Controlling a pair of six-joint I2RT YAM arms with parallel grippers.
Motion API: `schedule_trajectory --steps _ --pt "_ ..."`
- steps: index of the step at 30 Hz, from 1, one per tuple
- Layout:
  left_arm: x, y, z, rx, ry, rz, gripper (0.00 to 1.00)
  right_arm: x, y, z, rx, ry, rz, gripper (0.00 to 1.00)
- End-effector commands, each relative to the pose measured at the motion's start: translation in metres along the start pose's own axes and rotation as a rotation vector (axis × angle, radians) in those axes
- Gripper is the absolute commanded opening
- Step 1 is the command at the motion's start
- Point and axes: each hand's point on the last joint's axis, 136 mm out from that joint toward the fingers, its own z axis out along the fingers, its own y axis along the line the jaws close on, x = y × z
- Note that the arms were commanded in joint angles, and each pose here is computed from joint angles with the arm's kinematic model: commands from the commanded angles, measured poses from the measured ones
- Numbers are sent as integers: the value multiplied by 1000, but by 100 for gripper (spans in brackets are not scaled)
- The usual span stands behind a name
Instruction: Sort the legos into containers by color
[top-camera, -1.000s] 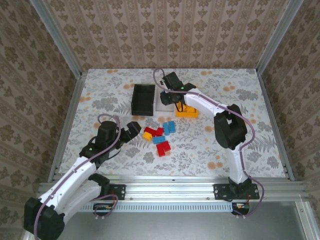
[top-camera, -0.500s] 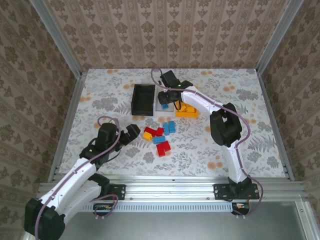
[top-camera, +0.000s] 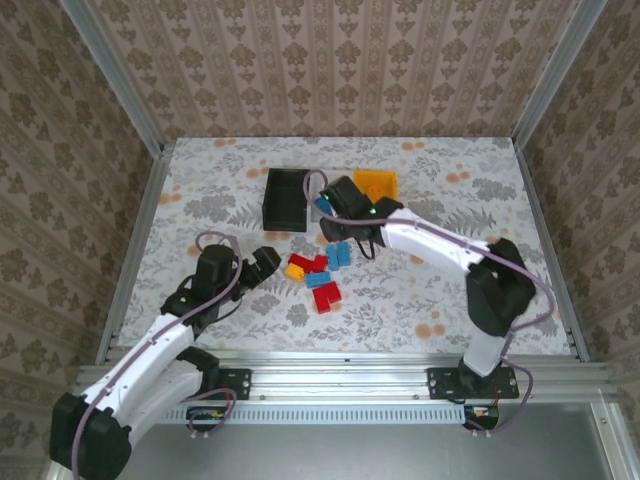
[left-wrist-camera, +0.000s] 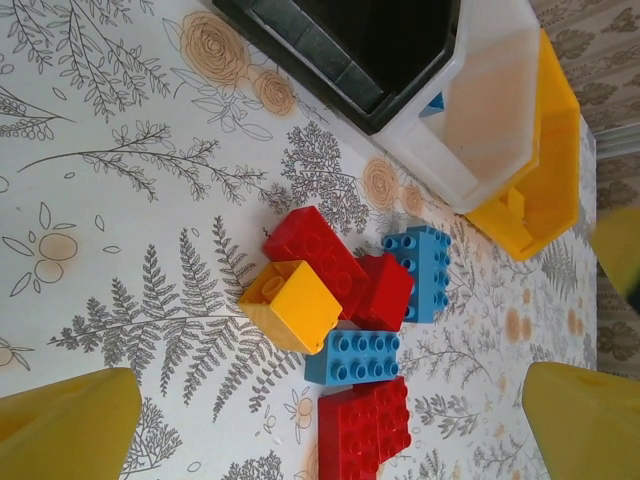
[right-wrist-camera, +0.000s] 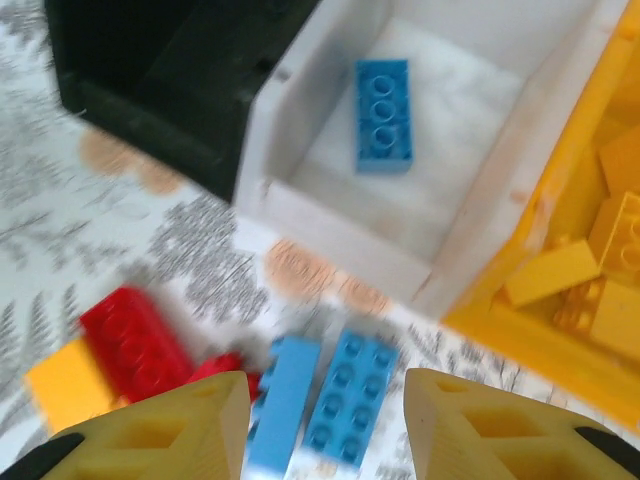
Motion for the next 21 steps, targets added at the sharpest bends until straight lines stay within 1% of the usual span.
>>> schedule_trajectory --steps 1,5,9,13,15,21 --pt "3 -2 7 19 18 -22 100 19 -26 5 88 1 83 49" --pt "6 -7 13 19 58 -18 100 46 -21 25 68 93 82 50" --pt "9 -8 17 12 75 -19 100 61 0 45 -7 147 88 51" --pt "10 -8 17 10 79 -20 100 69 21 60 -76 181 93 45" --pt "10 -9 16 10 78 -16 100 73 26 70 -85 210 92 39" --pt "7 -10 11 5 67 0 100 88 31 85 -73 271 66 37"
